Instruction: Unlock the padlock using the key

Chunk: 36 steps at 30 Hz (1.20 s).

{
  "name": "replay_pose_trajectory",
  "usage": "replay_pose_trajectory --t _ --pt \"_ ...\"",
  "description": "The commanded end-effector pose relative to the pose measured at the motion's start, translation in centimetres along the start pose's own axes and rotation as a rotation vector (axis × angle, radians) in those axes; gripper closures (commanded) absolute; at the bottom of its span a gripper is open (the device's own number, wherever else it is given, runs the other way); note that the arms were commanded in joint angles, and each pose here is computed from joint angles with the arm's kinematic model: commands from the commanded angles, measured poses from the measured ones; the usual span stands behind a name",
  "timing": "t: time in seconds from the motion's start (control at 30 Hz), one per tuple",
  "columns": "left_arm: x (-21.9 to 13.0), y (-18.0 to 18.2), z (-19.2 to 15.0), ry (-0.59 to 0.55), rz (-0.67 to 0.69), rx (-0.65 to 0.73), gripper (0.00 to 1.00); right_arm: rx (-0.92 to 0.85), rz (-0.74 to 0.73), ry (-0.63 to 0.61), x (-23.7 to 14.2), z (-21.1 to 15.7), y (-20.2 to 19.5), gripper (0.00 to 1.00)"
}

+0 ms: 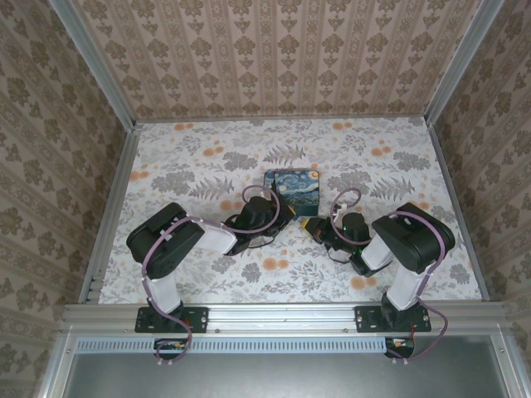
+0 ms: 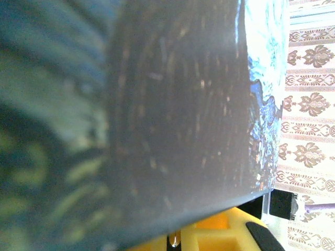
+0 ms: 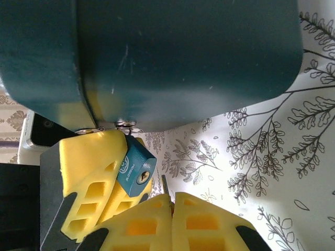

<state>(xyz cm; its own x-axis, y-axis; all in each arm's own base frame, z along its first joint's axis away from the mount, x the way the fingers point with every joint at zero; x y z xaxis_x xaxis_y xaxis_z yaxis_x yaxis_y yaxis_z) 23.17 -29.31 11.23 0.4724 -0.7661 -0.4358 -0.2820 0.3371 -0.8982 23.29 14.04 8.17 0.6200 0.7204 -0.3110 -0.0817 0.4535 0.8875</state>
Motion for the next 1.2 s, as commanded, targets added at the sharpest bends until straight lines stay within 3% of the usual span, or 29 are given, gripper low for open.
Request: replay_pose_trajectory --t 0.0,1.17 --pt "-0.1 -0.8 -0.4 0.022 -0.050 -0.016 1.00 -0.012 0.030 -0.030 0.4 0.4 0.6 1.00" --pt "0.1 -0.1 -0.4 0.009 -0.010 0.001 1.00 -0.012 0.075 -0.036 0.6 1.1 1.9 1.00"
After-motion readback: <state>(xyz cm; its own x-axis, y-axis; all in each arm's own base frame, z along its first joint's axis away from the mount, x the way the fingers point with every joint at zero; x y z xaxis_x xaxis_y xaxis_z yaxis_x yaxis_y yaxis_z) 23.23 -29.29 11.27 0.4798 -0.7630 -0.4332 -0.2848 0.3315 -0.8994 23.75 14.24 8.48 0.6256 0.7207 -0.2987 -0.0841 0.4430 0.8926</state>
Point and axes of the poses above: each hand's point on the last joint's axis, 136 mm out from that joint toward the fingers, its own x axis out along the fingers, its own y axis along the line the jaws close on, z = x × y, the point moved 10 cm from there along -x, back along the fingers, and after that the axes turned 11 degrees about -x, right-handed, at the moved point
